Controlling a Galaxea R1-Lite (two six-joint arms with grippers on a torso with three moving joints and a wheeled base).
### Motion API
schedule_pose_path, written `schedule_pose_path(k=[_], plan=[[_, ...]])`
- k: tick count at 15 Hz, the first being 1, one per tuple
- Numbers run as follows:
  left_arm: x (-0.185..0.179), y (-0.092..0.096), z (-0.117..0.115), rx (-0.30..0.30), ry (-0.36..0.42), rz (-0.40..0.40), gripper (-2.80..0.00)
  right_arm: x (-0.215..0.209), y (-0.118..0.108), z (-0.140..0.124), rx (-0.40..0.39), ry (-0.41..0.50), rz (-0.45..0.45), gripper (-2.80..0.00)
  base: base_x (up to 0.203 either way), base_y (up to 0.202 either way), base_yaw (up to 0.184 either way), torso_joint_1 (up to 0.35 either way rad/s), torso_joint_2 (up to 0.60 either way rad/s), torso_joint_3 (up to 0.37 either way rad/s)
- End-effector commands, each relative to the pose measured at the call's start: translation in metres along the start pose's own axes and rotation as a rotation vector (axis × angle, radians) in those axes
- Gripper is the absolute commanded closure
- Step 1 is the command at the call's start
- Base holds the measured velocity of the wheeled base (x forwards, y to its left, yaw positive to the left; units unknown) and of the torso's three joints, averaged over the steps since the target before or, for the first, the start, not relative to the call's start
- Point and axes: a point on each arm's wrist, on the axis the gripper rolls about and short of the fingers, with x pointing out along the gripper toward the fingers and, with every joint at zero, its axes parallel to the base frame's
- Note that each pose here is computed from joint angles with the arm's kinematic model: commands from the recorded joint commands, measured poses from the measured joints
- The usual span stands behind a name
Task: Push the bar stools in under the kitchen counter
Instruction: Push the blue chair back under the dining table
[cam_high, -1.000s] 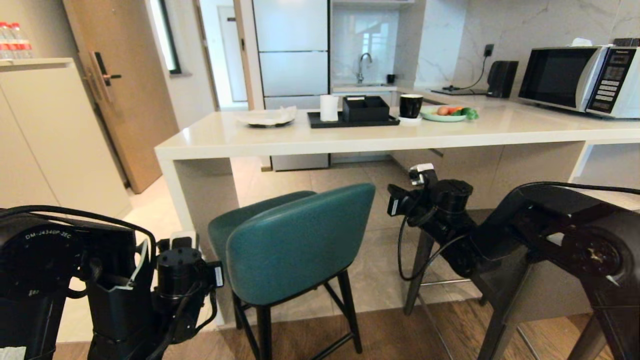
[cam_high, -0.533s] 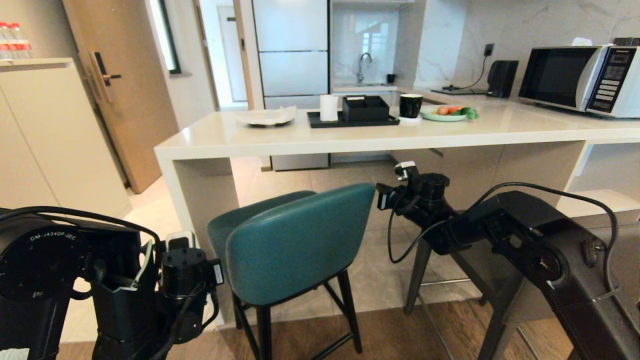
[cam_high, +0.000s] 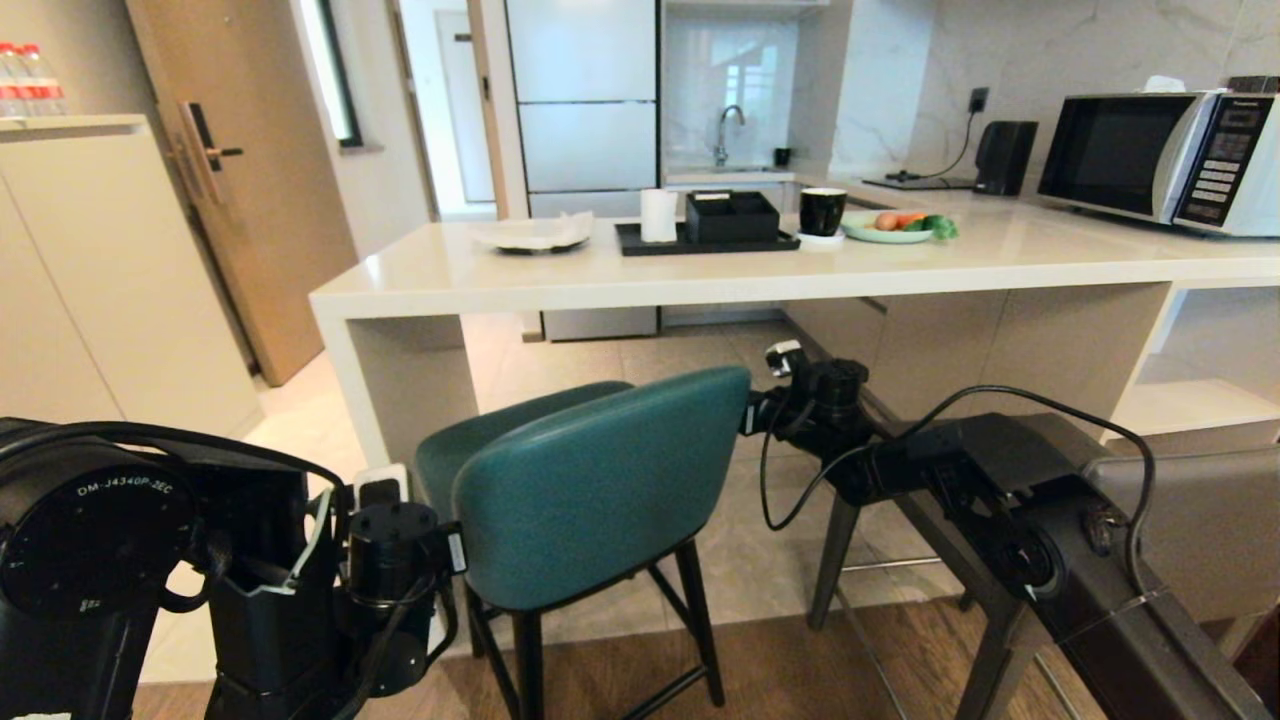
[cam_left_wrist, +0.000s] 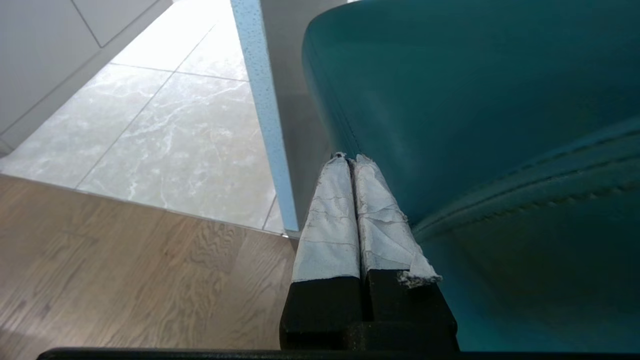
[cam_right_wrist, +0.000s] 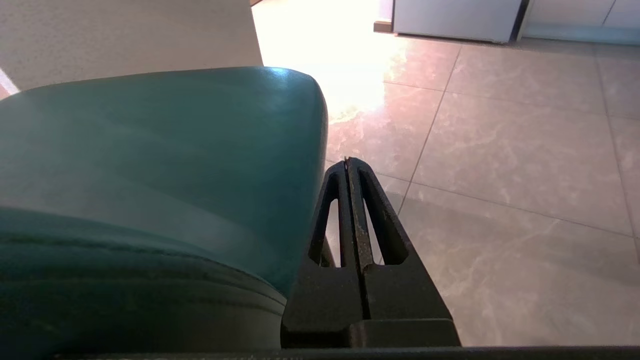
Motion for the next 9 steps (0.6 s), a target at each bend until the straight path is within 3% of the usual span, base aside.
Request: schedule_pose_path(k=[1, 9], plan=[[-0.001, -0.002, 0.000, -0.004, -0.005, -0.003, 0.00, 0.003, 0.009, 0.003, -0.006, -0.011, 0.033, 0.00, 0.000, 0.000, 0.000, 0.000, 0.00, 0.000], [-0.004, 0.009, 0.013, -0.034, -0.030, 0.033, 0.00, -0.006, 0.055, 0.018, -0.023, -0.047, 0.122, 0.00, 0.000, 0.000, 0.000, 0.000, 0.00, 0.000]])
